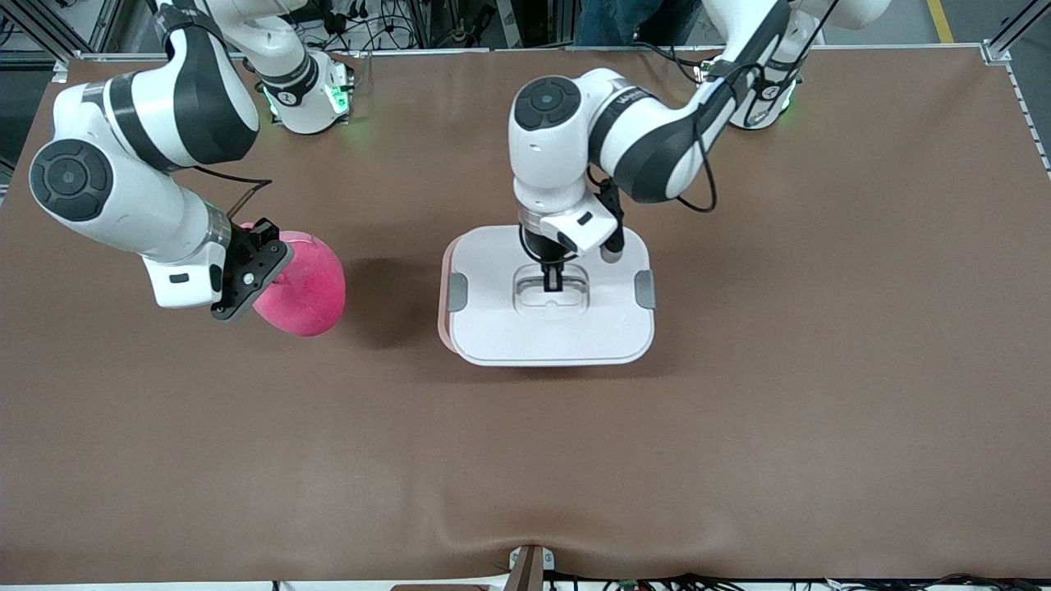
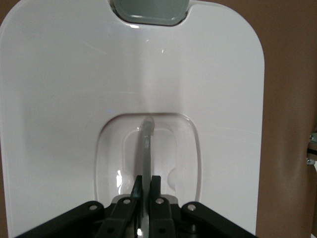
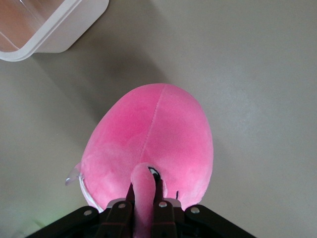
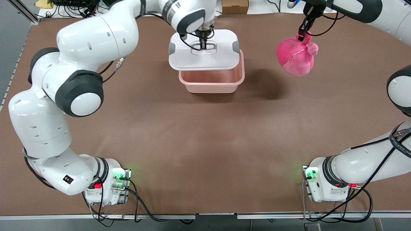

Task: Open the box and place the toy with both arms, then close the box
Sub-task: 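Lift the lid off the box with the left gripper, moving it aside, then carry the pink toy with the right gripper over the open pink box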

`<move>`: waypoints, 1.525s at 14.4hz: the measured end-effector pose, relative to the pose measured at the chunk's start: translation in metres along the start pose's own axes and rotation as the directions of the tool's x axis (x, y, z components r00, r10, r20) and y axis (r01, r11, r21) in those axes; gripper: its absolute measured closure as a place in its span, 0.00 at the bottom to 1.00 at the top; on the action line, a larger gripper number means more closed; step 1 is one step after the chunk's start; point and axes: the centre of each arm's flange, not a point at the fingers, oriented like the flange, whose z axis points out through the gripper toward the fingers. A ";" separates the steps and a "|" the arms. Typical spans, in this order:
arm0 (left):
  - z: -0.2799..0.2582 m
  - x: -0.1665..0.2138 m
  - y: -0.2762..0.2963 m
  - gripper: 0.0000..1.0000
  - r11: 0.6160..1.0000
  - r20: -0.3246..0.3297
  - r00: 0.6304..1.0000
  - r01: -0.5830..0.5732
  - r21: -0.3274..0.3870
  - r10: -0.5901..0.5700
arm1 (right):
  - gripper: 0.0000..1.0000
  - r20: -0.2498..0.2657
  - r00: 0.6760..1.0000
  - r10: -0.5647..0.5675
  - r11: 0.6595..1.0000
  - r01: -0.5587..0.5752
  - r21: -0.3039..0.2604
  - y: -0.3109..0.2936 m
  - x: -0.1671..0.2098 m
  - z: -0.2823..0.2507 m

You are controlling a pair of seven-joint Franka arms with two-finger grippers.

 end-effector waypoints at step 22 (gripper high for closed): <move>-0.070 0.248 0.134 0.93 0.996 0.001 0.996 -0.090 -0.018 0.090 | 0.86 0.011 0.968 0.253 0.967 -0.253 0.042 -0.091 0.055 -0.011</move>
